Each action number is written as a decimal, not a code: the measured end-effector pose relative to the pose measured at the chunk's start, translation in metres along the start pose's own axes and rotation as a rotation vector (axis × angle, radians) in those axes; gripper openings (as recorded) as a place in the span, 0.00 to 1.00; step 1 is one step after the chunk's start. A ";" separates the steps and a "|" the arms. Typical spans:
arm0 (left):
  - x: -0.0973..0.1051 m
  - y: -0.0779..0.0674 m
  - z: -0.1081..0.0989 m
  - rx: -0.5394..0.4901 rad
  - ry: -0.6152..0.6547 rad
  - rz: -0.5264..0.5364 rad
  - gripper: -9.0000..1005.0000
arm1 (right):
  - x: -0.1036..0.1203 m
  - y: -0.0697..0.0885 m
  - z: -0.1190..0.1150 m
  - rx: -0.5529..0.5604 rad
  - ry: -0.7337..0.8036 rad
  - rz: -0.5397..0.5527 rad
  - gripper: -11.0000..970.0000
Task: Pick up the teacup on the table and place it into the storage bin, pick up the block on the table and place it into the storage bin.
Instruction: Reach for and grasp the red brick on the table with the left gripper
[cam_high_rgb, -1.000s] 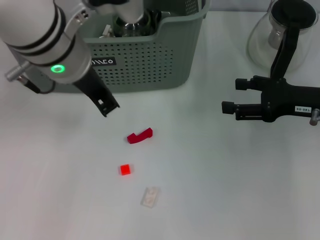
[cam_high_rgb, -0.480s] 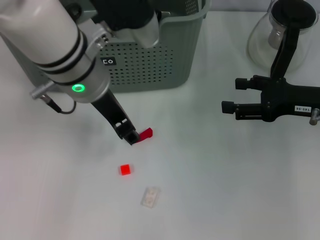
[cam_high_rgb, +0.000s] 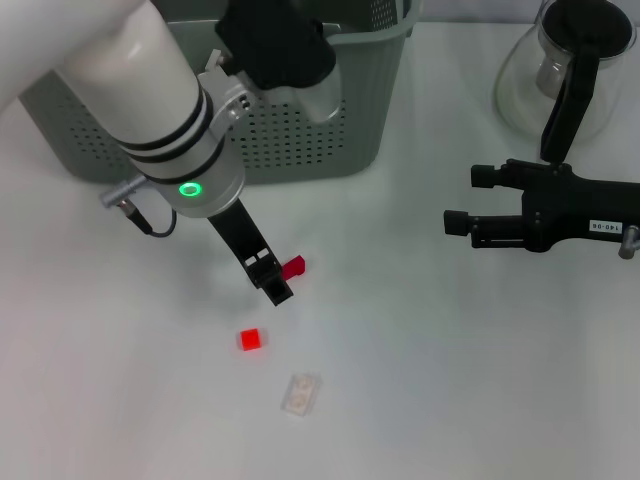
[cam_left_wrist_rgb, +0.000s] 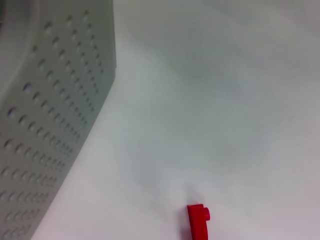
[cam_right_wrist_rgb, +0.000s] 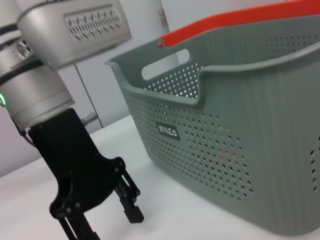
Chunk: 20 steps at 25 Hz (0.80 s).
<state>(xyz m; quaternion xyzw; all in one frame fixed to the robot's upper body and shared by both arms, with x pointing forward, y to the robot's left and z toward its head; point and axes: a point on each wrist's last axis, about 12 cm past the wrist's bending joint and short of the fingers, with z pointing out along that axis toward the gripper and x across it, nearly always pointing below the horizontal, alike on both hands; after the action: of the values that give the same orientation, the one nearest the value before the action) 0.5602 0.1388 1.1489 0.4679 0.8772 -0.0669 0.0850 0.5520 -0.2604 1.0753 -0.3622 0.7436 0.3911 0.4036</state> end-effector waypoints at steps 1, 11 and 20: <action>0.000 0.000 0.000 0.000 0.000 0.000 0.71 | 0.000 0.000 0.000 0.000 0.000 0.000 0.95; -0.003 0.006 0.024 -0.048 0.053 -0.013 0.71 | 0.001 0.000 0.000 -0.001 0.009 -0.001 0.95; -0.007 0.001 0.032 -0.060 0.055 -0.001 0.70 | 0.000 -0.001 0.001 -0.002 0.009 -0.005 0.95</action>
<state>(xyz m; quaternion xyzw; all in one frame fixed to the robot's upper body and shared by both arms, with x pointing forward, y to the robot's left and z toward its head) 0.5675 0.1272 1.1194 0.4663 0.8810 -0.0278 0.0748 0.5528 -0.2599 1.0754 -0.3663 0.7440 0.3892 0.4010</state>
